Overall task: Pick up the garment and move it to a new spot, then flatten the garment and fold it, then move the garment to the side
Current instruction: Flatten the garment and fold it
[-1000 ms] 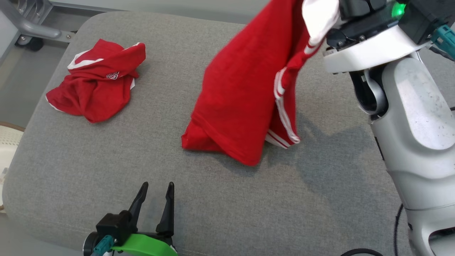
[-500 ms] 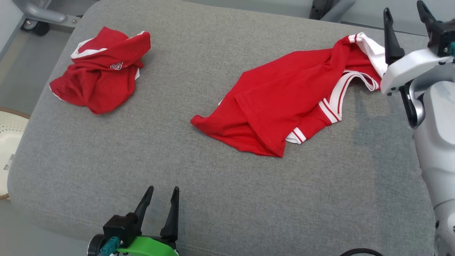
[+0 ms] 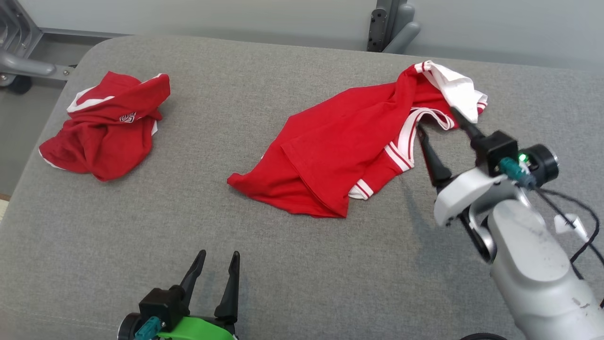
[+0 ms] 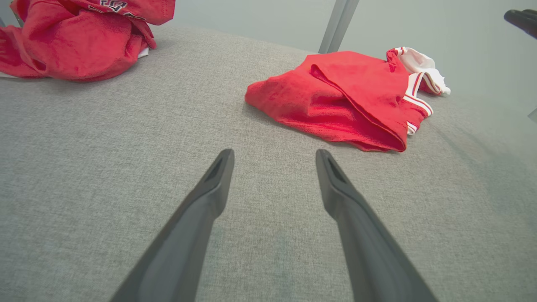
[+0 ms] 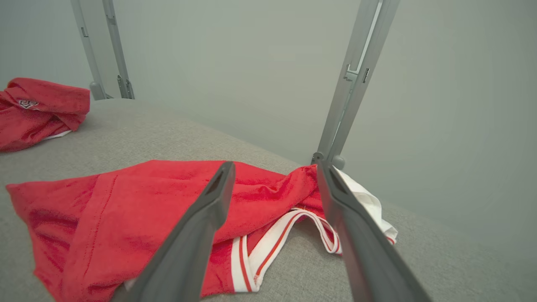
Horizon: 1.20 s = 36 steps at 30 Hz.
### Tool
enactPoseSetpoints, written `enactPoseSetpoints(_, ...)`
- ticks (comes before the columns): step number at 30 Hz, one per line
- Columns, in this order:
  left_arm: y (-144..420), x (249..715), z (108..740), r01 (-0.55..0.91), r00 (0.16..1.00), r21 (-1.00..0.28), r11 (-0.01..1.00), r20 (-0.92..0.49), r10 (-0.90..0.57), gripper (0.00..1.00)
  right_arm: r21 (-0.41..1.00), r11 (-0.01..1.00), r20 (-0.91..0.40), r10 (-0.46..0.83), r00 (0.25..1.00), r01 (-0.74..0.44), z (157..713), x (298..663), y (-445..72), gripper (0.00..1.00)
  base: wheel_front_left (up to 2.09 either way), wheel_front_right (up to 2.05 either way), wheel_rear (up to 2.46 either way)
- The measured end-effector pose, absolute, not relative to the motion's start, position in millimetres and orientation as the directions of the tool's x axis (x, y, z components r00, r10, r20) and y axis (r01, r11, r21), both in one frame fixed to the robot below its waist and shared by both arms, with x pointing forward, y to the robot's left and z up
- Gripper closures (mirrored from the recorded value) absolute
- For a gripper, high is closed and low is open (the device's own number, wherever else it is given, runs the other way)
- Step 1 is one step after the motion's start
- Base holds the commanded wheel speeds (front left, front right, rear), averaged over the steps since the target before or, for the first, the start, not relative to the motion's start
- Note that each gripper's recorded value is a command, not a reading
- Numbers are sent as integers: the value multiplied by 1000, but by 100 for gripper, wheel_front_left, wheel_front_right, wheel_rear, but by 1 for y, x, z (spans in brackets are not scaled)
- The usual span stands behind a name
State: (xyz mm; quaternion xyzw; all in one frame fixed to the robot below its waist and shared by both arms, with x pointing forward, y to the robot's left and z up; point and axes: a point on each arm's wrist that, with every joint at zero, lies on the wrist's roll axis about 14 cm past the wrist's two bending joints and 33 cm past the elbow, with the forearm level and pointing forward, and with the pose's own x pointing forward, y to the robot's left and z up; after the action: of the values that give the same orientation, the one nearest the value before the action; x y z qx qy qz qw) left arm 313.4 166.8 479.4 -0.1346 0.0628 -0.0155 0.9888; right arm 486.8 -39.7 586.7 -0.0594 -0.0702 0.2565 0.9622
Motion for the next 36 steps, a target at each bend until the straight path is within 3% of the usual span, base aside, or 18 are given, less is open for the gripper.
enactPoseSetpoints(13,177,306,478,-30,992,-280,959,-128,-6,0,-113,695,-222,679,700,-710,471,428,16,0,0,0,0)
enactPoseSetpoints(23,195,299,467,-110,983,-281,953,-174,62,0,-135,640,-308,698,646,-756,441,445,32,0,0,0,0)
enactPoseSetpoints(24,195,300,467,-113,982,-280,953,-176,65,0,-133,636,-312,701,641,-760,438,446,34,4,0,0,0)
enactPoseSetpoints(25,197,300,467,-119,981,-279,953,-179,70,0,-130,634,-313,703,638,-762,437,447,36,22,0,0,0)
enactPoseSetpoints(27,199,301,466,-128,980,-279,952,-182,78,0,-127,627,-313,710,630,-769,435,449,40,90,0,0,0)
enactPoseSetpoints(28,200,301,466,-129,980,-278,952,-183,80,0,-122,628,-312,711,631,-768,434,450,41,100,0,0,0)
enactPoseSetpoints(36,200,307,466,-127,981,-271,954,-179,80,0,-134,639,-308,699,645,-757,433,447,24,100,0,0,0)
